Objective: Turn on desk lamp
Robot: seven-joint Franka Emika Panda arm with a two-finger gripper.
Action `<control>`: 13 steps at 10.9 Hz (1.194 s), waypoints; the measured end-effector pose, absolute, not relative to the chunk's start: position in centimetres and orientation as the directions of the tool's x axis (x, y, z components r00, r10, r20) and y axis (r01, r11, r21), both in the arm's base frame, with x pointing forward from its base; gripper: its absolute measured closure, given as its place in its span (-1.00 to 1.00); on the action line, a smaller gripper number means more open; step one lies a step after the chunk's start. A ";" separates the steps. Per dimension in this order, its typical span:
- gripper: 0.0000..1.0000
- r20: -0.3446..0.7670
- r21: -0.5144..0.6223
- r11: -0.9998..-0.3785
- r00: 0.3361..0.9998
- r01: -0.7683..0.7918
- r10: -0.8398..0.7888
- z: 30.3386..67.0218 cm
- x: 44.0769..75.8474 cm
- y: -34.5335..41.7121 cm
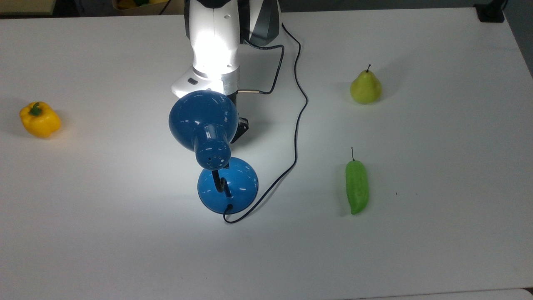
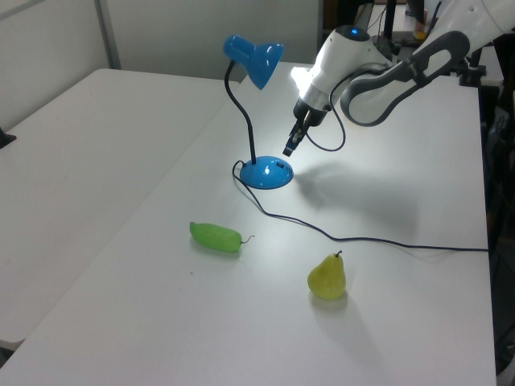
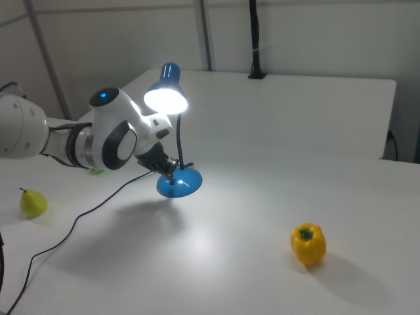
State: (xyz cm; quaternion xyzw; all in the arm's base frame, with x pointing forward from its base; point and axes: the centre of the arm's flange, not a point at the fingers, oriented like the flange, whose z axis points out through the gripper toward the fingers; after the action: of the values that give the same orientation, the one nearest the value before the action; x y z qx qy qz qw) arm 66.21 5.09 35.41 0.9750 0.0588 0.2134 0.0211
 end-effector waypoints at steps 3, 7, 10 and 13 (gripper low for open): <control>0.90 0.228 0.072 -0.990 0.964 0.124 0.137 36.7 63.9 6.1; -0.09 -0.017 0.086 -0.986 0.990 0.141 0.140 41.2 59.5 6.9; -0.97 -0.070 0.087 -0.993 0.995 0.077 0.071 46.7 56.9 6.5; -1.00 -0.041 0.051 -0.998 0.998 0.042 0.040 54.2 55.4 6.6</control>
State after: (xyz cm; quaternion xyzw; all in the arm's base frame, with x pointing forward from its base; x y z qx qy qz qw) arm 55.43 6.56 54.19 0.9992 0.0206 -0.0202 0.0261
